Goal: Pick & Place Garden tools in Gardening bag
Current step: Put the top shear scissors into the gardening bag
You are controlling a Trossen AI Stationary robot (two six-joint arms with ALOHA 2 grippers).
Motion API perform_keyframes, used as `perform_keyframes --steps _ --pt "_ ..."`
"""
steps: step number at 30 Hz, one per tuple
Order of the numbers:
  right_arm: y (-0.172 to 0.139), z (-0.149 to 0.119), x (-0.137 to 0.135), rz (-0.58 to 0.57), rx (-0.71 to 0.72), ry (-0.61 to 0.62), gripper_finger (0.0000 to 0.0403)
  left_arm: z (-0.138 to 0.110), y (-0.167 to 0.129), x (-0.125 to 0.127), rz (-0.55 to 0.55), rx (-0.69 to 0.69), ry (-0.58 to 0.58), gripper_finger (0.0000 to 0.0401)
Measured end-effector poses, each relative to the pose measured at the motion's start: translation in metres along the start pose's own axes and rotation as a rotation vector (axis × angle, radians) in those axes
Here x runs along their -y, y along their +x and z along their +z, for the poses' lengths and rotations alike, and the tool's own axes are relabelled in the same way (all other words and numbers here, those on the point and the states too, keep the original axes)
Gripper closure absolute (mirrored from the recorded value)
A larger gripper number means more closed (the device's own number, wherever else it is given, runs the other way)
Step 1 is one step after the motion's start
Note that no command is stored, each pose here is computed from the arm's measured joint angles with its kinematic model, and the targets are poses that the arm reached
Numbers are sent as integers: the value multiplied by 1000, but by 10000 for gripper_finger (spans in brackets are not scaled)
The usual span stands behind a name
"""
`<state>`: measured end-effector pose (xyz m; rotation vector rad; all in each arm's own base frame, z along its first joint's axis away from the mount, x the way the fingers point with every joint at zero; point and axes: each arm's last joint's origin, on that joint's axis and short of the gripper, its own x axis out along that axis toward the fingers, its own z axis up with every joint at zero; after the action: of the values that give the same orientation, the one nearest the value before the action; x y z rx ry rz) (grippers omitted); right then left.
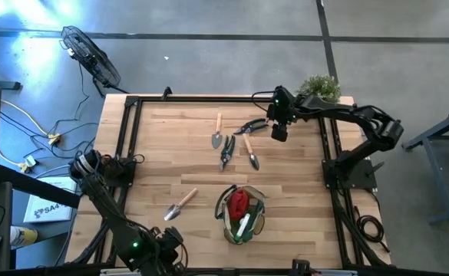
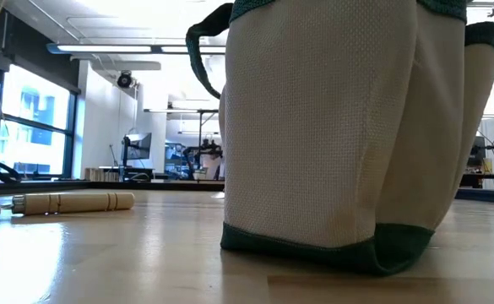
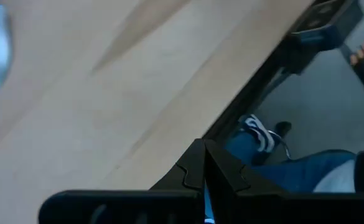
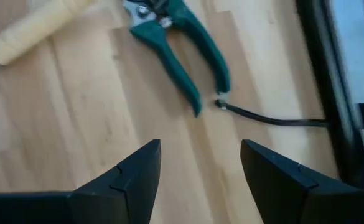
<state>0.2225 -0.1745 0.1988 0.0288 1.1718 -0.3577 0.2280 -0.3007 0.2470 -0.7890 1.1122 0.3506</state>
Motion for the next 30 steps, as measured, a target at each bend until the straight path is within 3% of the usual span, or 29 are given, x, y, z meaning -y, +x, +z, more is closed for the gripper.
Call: perform_keyframes --steps 5,10,16,23,27,30 --pt "0 8 0 -27 72 -80 190 6 2 0 4 27 107 401" --pt "-2 22 -2 8 220 -44 190 27 0 -1 21 -35 287 401" --pt "-1 21 -14 8 170 -76 190 57 4 -2 64 88 448 401" --pt "-1 18 -14 -1 137 -54 190 80 5 -7 158 246 484 401" --pt "-1 16 -12 45 135 -42 190 94 -17 -18 275 264 407 401" --pt "4 14 -8 55 123 -47 190 99 -36 -29 386 337 431 401"
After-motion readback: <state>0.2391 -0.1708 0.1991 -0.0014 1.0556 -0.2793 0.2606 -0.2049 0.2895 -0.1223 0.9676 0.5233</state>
